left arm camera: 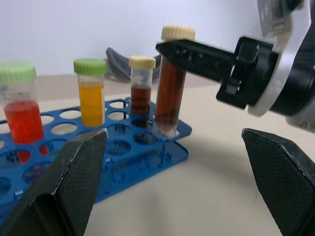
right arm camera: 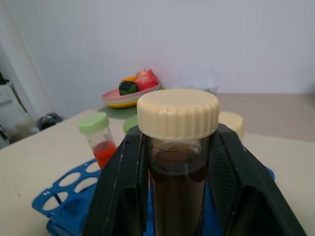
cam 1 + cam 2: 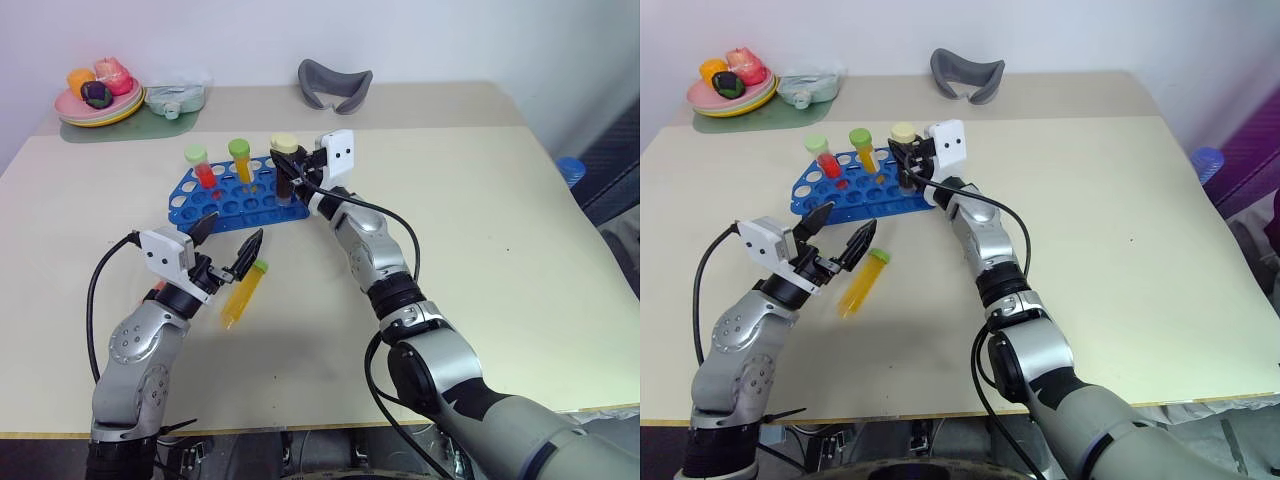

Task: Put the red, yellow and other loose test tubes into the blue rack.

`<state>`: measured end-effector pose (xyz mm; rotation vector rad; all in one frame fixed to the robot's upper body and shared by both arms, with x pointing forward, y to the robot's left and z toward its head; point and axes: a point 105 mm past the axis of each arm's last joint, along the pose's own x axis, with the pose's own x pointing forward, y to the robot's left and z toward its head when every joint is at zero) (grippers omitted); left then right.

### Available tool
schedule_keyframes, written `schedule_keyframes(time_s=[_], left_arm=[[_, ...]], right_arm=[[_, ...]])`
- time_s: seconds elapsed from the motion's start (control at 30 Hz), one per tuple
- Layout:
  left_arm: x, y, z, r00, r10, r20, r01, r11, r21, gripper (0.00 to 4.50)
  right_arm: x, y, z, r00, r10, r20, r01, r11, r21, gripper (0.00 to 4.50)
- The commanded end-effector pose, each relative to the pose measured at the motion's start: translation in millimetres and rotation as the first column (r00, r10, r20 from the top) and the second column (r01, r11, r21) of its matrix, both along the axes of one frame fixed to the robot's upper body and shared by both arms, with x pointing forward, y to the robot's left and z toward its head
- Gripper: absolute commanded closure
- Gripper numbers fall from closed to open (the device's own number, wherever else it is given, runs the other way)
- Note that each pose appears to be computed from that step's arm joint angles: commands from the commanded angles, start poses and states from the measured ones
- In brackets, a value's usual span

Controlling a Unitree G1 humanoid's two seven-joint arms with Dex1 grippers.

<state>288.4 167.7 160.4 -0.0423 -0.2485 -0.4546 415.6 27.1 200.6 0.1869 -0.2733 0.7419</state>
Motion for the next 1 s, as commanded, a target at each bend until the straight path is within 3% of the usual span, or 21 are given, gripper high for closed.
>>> schedule_keyframes(time_s=[0.03, 0.6, 0.63, 0.8, 1.0], left_arm=[[-4, -1, 13, 0.999, -0.009, 0.051, 0.009, 1.000, 0.003, 0.00], [-6, 2, 9, 0.999, -0.004, 0.041, 0.004, 1.000, 0.003, 0.00], [-6, 2, 9, 0.999, -0.004, 0.041, 0.004, 1.000, 0.003, 0.00], [-6, 4, 7, 0.999, -0.004, 0.038, 0.003, 1.000, 0.004, 0.00], [-7, 3, 7, 0.999, -0.003, 0.043, 0.003, 1.000, 0.009, 0.00]], right_arm=[[0, 0, 9, 0.998, -0.015, 0.056, 0.016, 1.000, -0.007, 3.14], [-2, 0, 2, 0.995, -0.004, 0.103, 0.009, 0.999, -0.040, 3.14], [-3, 0, 2, 0.995, 0.005, 0.099, -0.002, 0.999, -0.035, 2.39], [-3, -1, 12, 0.992, 0.000, 0.126, 0.002, 1.000, -0.020, 0.12], [-8, -21, 45, 0.977, -0.015, 0.213, 0.008, 0.999, 0.035, 0.02]])
